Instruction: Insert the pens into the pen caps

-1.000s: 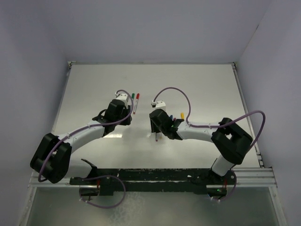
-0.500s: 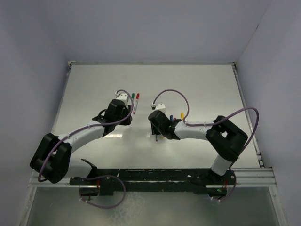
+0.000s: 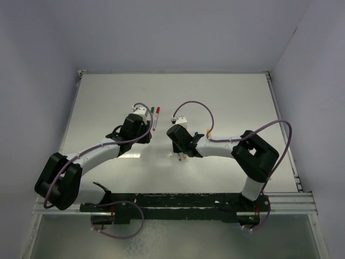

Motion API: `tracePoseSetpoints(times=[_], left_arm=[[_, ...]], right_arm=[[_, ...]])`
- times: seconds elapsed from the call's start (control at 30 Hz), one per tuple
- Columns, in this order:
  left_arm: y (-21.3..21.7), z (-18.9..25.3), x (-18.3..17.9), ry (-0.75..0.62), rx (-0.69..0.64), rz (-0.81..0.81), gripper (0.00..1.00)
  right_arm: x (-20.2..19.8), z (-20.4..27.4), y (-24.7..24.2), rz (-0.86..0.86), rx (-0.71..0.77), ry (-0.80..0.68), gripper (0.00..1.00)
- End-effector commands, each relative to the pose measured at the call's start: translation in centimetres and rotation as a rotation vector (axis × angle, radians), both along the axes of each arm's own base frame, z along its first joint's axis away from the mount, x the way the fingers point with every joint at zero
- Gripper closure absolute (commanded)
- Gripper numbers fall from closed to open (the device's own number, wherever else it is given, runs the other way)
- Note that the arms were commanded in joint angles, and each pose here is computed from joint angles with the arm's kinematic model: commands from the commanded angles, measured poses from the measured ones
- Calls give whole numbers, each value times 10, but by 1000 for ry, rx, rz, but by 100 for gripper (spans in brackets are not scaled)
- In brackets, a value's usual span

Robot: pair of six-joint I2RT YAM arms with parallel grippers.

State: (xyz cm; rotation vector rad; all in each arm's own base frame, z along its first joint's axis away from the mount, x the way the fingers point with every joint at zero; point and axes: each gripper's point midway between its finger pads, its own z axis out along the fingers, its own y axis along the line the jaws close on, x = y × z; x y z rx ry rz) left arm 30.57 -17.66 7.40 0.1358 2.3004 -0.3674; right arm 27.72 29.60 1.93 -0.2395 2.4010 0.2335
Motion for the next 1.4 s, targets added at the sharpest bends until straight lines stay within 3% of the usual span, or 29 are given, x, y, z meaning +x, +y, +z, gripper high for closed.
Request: tracePoseSetpoints(times=[0.0,0.13,0.27,0.53,0.87,1.13,1.37], left_arm=[[-6,14,8,-52,-45,5,64],[-6,15,8,-53,-43,3,64],[-5,18,8,-62,-42,2,64],[-7,27,8,-99,-61,-14,64],[-70,84,-3,-289,-380,-314,57],[-109,123,-23,-378,-626,-534,54],[-123,124,-25,-377,-676,-593,53]], right_arm=[[-3,-3,2,-3,-22,37,99],[-7,4,19,46,60,54,100],[5,33,36,77,132,-19,100],[42,134,43,56,270,-310,100],[45,207,-16,-58,460,-602,100],[32,218,-27,-57,605,-688,100],[24,230,-25,-25,692,-726,100]])
